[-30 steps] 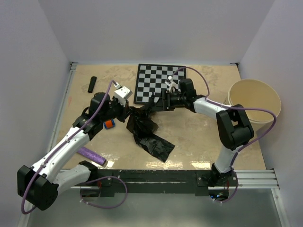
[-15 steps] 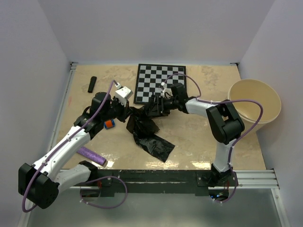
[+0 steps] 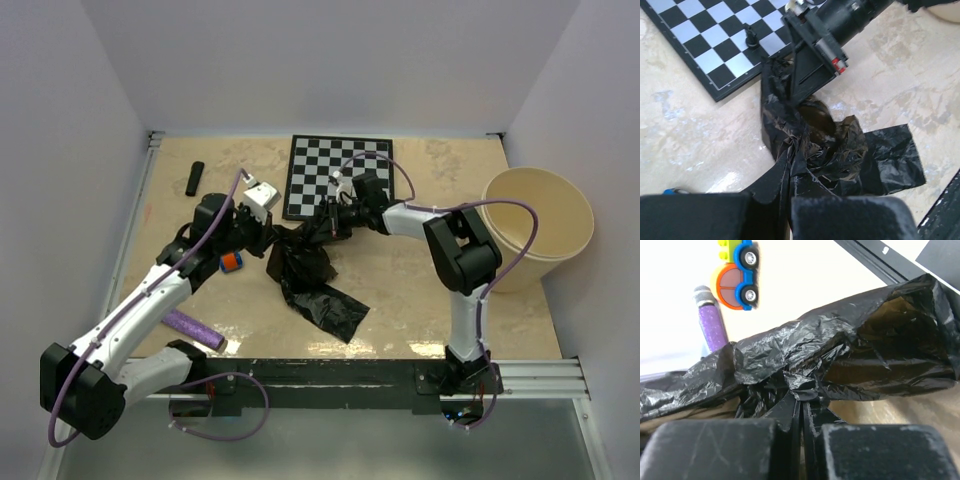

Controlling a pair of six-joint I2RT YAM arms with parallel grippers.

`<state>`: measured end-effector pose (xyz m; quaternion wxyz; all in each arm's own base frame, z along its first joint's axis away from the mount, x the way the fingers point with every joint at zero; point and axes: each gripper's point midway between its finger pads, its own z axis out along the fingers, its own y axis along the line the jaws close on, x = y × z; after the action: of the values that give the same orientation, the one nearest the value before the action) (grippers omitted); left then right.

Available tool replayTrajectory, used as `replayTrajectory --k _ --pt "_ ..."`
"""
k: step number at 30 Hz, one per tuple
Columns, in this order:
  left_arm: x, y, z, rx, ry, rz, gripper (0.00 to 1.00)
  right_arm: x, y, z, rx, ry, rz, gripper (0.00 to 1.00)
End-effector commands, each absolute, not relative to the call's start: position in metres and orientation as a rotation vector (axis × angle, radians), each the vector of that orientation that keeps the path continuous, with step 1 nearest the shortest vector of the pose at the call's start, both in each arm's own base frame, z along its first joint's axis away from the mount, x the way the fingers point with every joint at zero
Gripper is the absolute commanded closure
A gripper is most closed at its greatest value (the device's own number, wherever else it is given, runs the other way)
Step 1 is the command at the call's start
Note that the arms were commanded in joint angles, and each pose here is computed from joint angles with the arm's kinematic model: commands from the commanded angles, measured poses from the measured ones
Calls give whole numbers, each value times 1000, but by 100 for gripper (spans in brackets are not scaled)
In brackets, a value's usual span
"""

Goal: Put the trash bags into the trash bin

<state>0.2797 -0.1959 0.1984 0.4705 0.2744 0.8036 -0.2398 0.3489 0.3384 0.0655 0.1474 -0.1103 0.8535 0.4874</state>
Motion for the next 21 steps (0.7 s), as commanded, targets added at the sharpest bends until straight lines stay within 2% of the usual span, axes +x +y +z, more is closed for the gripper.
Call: replayTrajectory --k 1,4,8,11,15,18,20,21 --pt "300 -180 231 656 1905 -463 100 381 306 130 -433 2302 1177 100" --pt "317 -156 246 572 1913 -343 100 410 275 194 -503 2138 947 100" --pt "372 -134 295 495 1809 -255 100 474 248 299 -508 1851 698 100" --pt "428 -131 366 449 1641 -213 100 518 254 382 -560 1612 600 100" --pt "485 -141 498 443 1316 -154 100 564 251 500 -514 1252 442 100" --pt "491 -140 605 403 1035 -99 100 531 226 621 -400 839 333 100" --pt "454 -132 681 336 762 -99 100 471 211 685 -342 529 273 100" --pt "425 -130 710 320 612 -104 100 421 197 719 -258 311 214 100"
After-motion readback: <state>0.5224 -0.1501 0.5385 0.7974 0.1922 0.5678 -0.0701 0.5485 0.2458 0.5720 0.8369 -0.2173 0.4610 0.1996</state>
